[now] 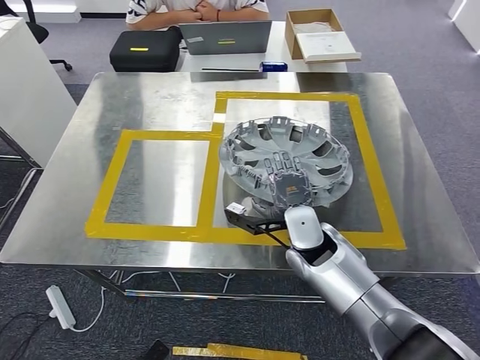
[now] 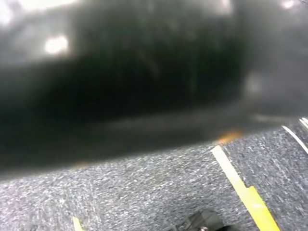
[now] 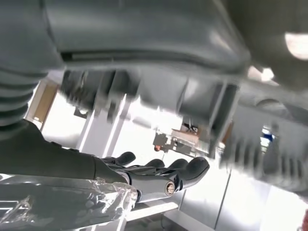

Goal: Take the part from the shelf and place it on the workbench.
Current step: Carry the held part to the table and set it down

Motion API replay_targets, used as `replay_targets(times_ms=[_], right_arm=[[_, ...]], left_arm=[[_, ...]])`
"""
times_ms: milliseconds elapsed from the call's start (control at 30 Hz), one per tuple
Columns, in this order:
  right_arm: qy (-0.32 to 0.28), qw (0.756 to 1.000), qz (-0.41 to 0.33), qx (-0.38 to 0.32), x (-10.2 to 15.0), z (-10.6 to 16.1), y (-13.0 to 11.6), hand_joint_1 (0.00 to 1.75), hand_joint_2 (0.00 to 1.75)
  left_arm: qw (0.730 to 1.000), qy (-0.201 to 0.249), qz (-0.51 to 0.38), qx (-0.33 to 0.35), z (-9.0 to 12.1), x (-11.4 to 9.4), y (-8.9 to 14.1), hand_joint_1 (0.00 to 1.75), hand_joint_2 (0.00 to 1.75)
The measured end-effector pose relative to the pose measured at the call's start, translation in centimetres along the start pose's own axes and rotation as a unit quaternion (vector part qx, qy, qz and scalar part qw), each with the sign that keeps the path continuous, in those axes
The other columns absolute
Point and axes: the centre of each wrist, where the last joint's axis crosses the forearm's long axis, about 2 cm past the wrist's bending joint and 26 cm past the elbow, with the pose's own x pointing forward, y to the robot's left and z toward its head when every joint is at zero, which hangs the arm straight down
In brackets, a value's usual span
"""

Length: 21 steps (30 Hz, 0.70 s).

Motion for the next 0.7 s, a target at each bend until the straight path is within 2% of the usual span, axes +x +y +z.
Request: replay_targets(times_ms=[200,467,633,700], right_arm=[[-0.014,1.0,-0.007,-0.003,-0.2,-0.3,-1.3,0.0,0.0],[-0.079,0.995,-0.044,0.046,-1.5,-0.8,-3.1,0.0,0.0],[-0.126,0.988,-0.072,0.059,-3.5,-1.5,-5.7,0.0,0.0],[-0.126,0.987,-0.095,0.041,-4.0,-1.4,-6.2,0.0,0.0]], left_arm=[[1.0,-0.001,-0.001,-0.001,0.0,0.1,-0.1,0.0,0.0],[1.0,-0.006,0.003,-0.003,-0.1,0.1,0.1,0.0,0.0],[1.0,-0.023,0.009,0.0,-0.2,0.0,0.4,0.0,0.0],[1.0,-0.024,0.012,0.004,-0.1,-0.3,0.5,0.0,0.0]])
